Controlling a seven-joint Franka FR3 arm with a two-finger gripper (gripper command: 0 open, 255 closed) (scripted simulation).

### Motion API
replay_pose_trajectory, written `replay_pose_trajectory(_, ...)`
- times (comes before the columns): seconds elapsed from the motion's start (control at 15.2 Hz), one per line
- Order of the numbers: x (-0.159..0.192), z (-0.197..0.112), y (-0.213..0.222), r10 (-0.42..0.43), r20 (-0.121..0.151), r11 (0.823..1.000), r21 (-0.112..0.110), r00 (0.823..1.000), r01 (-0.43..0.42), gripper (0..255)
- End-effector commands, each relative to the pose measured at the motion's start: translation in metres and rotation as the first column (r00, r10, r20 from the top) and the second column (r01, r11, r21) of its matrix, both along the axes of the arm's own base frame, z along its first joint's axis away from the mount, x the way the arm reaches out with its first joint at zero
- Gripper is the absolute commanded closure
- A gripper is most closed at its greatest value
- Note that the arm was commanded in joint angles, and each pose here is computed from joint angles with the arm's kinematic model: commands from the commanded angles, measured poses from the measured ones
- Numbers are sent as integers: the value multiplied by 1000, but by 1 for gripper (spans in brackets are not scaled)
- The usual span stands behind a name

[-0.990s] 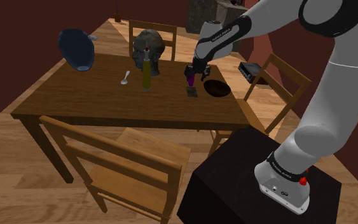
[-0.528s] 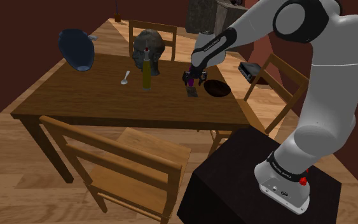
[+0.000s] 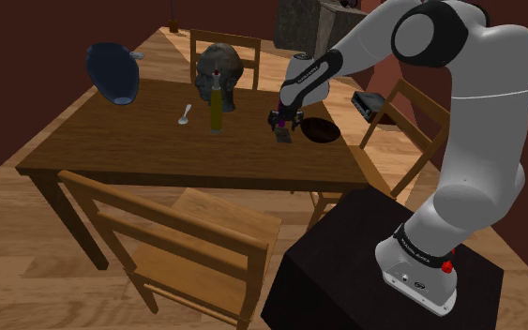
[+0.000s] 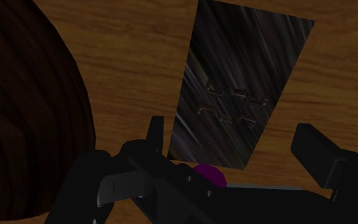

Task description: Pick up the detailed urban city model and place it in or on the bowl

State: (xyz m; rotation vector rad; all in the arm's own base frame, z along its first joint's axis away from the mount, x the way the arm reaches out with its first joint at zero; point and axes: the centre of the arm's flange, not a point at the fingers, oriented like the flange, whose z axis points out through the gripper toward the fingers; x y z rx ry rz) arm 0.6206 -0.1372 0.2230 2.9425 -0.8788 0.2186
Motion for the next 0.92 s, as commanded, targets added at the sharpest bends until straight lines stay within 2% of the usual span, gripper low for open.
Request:
replay_pose_trajectory(0.0, 0, 0, 0, 0, 0, 1000, 0, 1000, 0, 0)
replay_pose_trajectory(0.2, 0, 0, 0, 0, 0, 1000, 0, 1000, 0, 0)
replay_pose_trajectory(0.26, 0, 0, 0, 0, 0, 1000, 0, 1000, 0, 255)
replay_pose_trajectory(0.86, 0, 0, 0, 0, 0, 1000, 0, 1000, 0, 255)
